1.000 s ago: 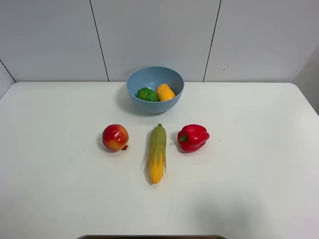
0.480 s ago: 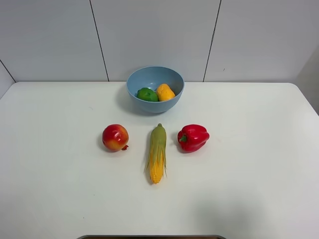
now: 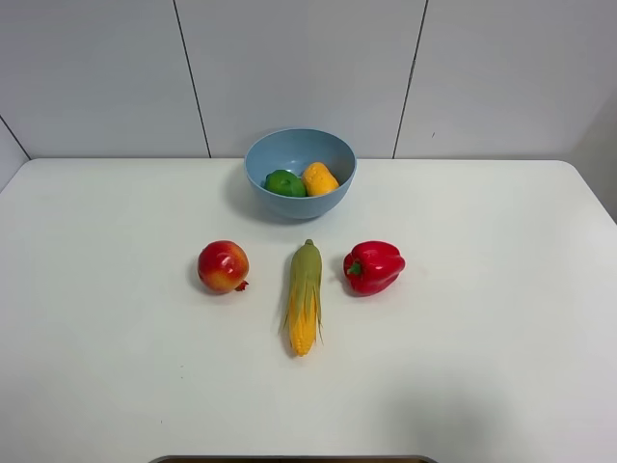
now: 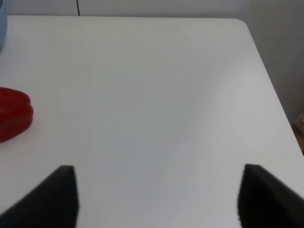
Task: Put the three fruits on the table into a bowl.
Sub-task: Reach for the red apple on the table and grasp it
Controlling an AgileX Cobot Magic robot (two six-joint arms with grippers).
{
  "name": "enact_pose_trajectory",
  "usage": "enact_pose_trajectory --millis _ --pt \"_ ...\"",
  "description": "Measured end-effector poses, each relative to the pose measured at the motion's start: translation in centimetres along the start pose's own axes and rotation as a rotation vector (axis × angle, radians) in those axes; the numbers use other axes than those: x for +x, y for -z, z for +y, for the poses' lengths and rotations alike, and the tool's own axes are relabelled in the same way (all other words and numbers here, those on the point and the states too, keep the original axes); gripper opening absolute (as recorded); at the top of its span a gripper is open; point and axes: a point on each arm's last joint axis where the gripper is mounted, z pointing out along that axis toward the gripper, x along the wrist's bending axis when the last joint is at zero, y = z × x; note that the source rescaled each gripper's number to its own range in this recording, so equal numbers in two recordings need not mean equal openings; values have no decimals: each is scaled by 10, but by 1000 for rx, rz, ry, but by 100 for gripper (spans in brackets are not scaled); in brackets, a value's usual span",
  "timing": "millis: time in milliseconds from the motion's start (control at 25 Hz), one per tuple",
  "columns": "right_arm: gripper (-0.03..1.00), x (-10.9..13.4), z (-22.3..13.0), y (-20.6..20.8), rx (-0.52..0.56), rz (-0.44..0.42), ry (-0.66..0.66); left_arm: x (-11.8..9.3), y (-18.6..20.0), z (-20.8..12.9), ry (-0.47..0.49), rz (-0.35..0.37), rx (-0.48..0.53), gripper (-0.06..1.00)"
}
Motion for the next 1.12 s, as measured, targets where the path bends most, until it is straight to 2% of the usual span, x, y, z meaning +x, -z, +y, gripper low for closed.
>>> enact_pose_trajectory --millis 160,240,320,560,1120 --pt "25 0 0 0 0 -3 -5 0 0 0 0 0 0 0" --pt "11 -1 0 0 0 -6 -3 0 0 0 0 0 0 0" --pt "4 -1 0 0 0 -6 -3 0 0 0 0 0 0 0" --pt "0 -1 0 0 0 -6 -3 0 0 0 0 0 0 0" --pt "0 -1 0 0 0 -6 -3 0 0 0 0 0 0 0"
